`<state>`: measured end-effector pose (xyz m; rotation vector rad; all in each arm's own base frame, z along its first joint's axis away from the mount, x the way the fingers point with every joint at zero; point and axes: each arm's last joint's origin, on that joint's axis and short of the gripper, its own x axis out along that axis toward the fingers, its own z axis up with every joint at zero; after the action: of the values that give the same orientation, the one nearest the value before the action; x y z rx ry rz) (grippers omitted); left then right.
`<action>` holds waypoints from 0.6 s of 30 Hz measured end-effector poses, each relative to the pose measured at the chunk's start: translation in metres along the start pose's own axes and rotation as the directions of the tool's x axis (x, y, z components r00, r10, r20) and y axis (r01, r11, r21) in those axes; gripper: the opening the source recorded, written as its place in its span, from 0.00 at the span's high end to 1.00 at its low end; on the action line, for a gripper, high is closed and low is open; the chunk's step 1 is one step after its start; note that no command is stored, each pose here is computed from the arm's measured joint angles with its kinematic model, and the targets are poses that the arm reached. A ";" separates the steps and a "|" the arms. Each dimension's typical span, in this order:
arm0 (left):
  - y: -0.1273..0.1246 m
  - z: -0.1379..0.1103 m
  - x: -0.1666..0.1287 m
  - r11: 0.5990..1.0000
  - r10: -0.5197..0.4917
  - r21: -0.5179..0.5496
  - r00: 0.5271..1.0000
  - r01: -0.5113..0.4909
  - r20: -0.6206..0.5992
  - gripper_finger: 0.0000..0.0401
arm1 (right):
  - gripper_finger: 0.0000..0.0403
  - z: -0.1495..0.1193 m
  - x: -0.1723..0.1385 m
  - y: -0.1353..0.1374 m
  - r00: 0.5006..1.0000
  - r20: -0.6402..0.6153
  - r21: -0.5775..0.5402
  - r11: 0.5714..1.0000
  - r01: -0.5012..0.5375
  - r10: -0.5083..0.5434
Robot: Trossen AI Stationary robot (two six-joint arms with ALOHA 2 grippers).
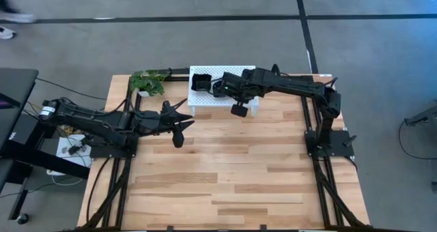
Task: Pick & Place Mini shaped plates
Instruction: Stack the black square plate on top of the black square plates on the shelf, then return to Home Position
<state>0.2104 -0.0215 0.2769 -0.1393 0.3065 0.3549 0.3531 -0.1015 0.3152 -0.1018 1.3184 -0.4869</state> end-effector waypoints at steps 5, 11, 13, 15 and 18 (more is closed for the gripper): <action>0.000 0.000 0.000 1.000 0.000 0.000 1.000 0.000 0.000 0.75 | 0.90 0.001 0.000 -0.002 0.998 0.003 -0.008 0.998 0.065 -0.065; 0.000 0.000 0.000 1.000 0.000 0.002 1.000 0.000 0.000 0.75 | 0.78 0.001 0.000 -0.001 0.998 0.008 -0.005 0.998 0.067 -0.067; 0.000 0.000 0.000 1.000 0.000 0.002 1.000 0.000 0.000 0.75 | 0.75 0.004 -0.001 0.000 0.997 0.034 0.004 0.998 0.067 -0.067; 0.000 0.000 0.000 1.000 0.000 0.002 1.000 0.000 0.000 0.75 | 0.74 0.008 -0.002 0.002 0.995 0.073 0.014 0.998 0.066 -0.066; 0.000 0.000 0.000 1.000 0.000 0.002 1.000 0.000 0.000 0.75 | 0.73 0.010 -0.011 0.010 0.993 0.105 -0.007 0.998 0.058 -0.057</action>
<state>0.2104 -0.0214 0.2769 -0.1371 0.3069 0.3547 0.3641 -0.0902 0.3243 -0.1722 1.2181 -0.5168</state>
